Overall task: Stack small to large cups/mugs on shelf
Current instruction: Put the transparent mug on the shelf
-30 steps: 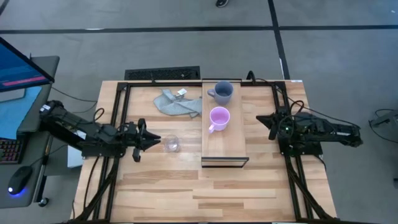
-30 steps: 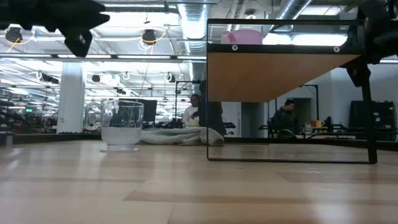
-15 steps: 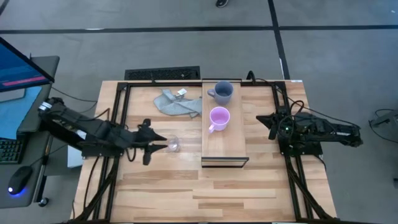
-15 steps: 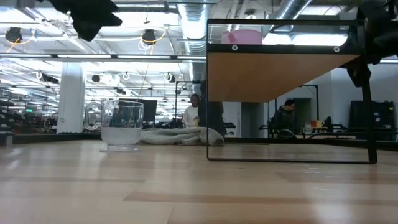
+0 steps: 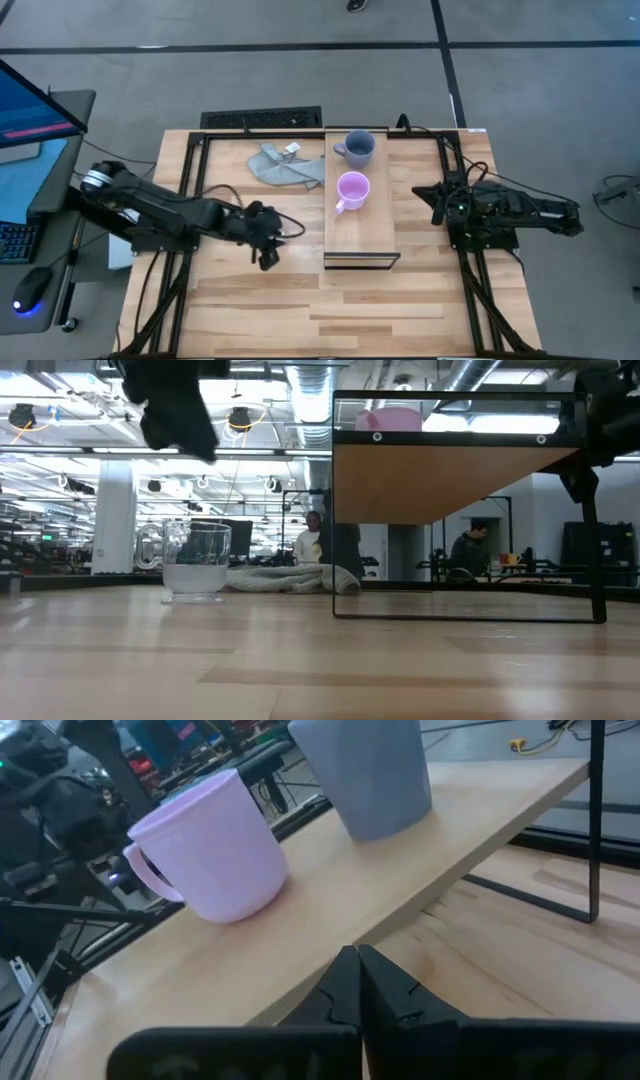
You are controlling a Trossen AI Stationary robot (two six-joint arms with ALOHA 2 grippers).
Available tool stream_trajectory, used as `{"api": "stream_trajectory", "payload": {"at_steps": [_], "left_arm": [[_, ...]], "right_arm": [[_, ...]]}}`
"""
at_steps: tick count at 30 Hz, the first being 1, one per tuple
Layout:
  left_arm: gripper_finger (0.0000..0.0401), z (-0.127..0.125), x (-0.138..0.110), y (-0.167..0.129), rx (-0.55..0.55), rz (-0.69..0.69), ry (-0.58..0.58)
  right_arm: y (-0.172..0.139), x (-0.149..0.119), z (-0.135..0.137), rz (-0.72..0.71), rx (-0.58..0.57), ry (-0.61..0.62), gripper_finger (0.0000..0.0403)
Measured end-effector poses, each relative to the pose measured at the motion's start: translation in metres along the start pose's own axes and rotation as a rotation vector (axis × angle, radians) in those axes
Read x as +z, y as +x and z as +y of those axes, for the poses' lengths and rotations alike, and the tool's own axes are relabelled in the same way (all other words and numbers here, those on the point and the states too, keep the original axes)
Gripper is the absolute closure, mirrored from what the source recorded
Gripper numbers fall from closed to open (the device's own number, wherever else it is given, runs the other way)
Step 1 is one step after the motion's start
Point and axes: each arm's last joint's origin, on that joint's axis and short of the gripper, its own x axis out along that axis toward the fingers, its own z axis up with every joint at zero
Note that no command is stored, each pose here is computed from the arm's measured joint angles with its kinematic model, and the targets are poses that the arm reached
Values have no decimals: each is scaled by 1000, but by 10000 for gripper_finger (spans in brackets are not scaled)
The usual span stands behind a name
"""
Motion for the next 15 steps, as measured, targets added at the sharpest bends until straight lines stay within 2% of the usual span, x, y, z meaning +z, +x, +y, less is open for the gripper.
{"api": "stream_trajectory", "payload": {"at_steps": [7,15], "left_arm": [[272,1,4,31,170,234,-59],[272,4,12,59,189,343,-107]], "right_arm": [[0,-1,0,8,-2,-2,388],[0,-1,-1,13,-3,-4,386]]}}
